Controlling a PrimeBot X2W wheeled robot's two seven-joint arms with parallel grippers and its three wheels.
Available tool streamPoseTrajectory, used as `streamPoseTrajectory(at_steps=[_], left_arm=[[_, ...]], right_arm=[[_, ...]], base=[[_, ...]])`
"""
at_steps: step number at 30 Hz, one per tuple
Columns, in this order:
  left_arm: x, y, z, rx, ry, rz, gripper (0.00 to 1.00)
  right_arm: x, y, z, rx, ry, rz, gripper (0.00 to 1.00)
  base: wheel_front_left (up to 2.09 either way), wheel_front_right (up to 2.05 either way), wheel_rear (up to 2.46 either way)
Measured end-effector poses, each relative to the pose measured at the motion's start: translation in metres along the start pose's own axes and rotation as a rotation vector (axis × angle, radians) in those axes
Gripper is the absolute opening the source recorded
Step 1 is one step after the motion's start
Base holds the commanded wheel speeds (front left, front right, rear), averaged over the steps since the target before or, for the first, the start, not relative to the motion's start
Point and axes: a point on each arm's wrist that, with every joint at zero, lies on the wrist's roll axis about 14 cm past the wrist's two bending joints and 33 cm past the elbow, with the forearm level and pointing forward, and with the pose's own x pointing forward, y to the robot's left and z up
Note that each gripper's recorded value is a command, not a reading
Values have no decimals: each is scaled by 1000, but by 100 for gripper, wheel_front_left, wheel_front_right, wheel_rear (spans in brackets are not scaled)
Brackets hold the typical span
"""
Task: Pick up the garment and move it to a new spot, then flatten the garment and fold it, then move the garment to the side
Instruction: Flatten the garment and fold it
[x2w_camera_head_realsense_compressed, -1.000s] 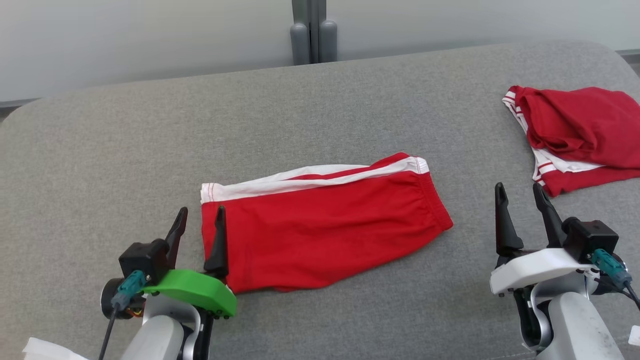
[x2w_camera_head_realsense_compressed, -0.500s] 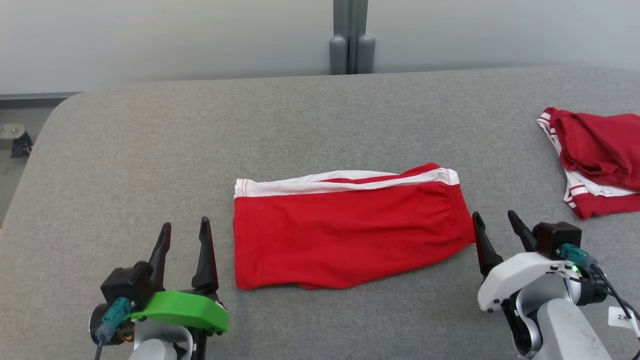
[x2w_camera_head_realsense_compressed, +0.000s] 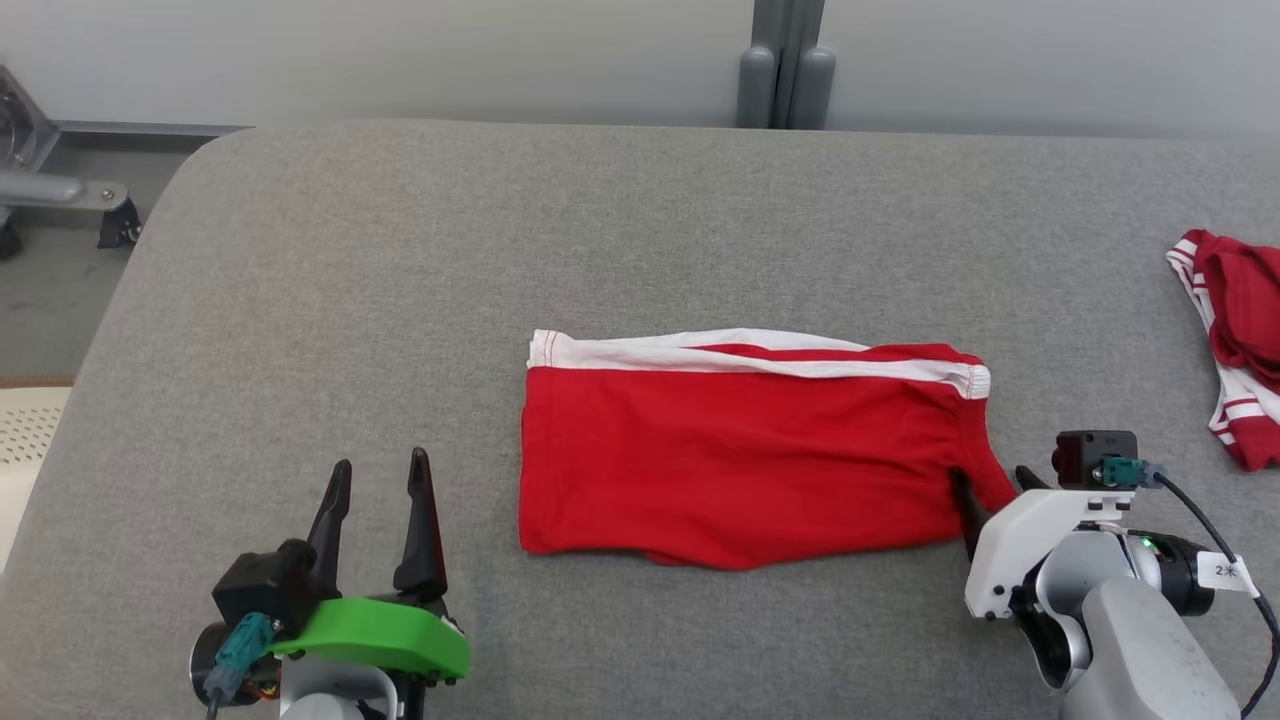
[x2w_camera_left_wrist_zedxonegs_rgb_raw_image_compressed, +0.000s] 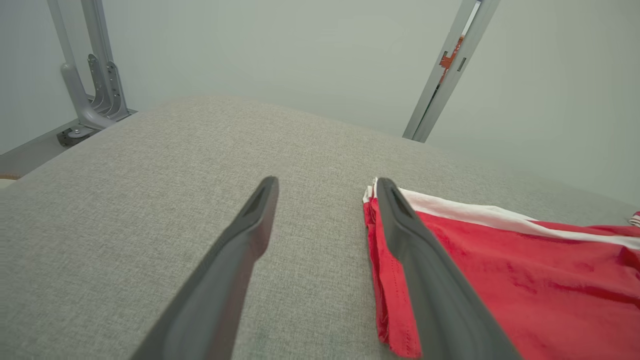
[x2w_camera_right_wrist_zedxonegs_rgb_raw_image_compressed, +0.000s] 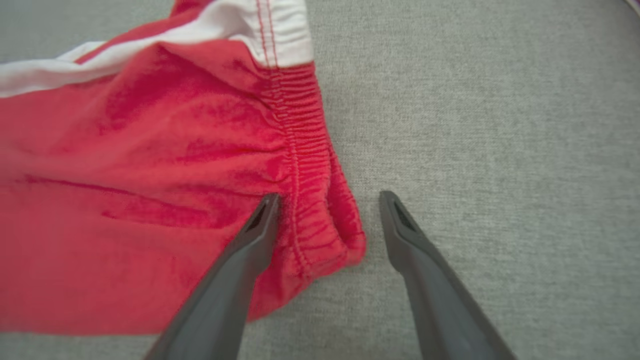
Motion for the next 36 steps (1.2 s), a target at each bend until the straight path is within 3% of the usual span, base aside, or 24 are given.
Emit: streamPoseTrajectory(at_steps=[1,2,4,5,6,13,18,24,30,36], left_arm=[[0,2,0,2,1,6,100],[-1,3,-1,2,2,10,100],[-1,5,-1,2,4,16,100],[-1,5,-2,2,4,16,100],[-1,5,-2,2,5,15,100],[4,-5,-5,9,10,-18,100],[6,-17,-7,12,14,-54,100],[6,-25,-9,17,20,-78,100],[4,-26,-11,17,27,-87,100],[-1,-21,-7,22,16,-76,100]], right_arm=[[2,2,0,11,2,6,58],[3,4,-1,20,7,13,43],[4,6,-3,37,13,21,20],[4,7,-3,43,10,23,4],[4,7,-3,48,8,25,0],[-1,-8,20,76,-71,4,0],[-15,-44,42,71,-140,-67,0],[-33,-70,32,113,-140,-131,0],[-33,-46,20,146,-119,-82,0],[-29,-3,42,129,-176,35,0]], base=[[0,0,0],[0,0,0],[0,0,0],[0,0,0],[0,0,0],[0,0,0],[0,0,0],[0,0,0],[0,0,0],[0,0,0]])
